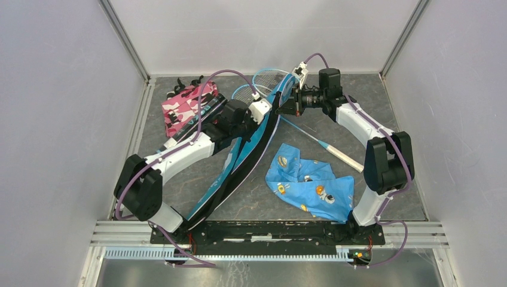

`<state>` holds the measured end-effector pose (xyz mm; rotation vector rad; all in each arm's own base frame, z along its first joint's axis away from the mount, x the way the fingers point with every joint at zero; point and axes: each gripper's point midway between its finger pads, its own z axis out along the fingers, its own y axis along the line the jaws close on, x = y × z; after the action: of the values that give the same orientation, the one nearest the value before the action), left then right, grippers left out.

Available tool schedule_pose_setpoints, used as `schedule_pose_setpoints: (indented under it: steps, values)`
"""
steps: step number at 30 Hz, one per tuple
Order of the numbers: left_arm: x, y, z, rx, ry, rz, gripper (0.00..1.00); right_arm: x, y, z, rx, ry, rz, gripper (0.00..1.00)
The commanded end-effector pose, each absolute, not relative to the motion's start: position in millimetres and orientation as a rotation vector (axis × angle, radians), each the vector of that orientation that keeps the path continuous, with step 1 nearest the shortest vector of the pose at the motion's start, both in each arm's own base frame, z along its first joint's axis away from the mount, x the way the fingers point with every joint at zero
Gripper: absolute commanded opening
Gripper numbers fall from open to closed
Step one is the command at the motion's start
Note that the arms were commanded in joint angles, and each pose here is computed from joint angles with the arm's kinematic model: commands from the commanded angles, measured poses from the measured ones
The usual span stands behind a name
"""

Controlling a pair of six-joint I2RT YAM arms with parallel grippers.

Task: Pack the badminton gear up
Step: Open the racket bag at the center of the board.

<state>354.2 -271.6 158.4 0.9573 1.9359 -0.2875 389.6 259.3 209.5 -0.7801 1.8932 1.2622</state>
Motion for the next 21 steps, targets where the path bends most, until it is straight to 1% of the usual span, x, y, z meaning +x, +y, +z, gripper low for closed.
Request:
schedule_pose_setpoints:
  steps: [1,7,11,12,15,18,21]
  values:
    - [349,-290,193,0.937,1.839,-0.432,0.02,393,258,215,-0.837,1.861,1.231,0.0]
    - [344,-300,203,0.909,1.842,-0.525,0.02,396,248,210,-0.86,1.875,1.188,0.0]
    - [355,-286,209,0.852,1.842,-0.435,0.02,397,241,210,-0.888,1.874,1.165,0.0]
    - [355,-285,210,0.869,1.838,-0.427,0.03,396,239,210,-0.89,1.879,1.161,0.0]
    - [330,-296,212,1.023,1.791,-0.541,0.07,401,233,211,-0.89,1.894,1.12,0.0]
    - [299,-310,222,1.139,1.721,-0.715,0.03,405,230,209,-0.872,1.908,1.104,0.0]
    - [279,-318,237,1.172,1.668,-0.842,0.02,406,231,205,-0.849,1.922,1.119,0.0]
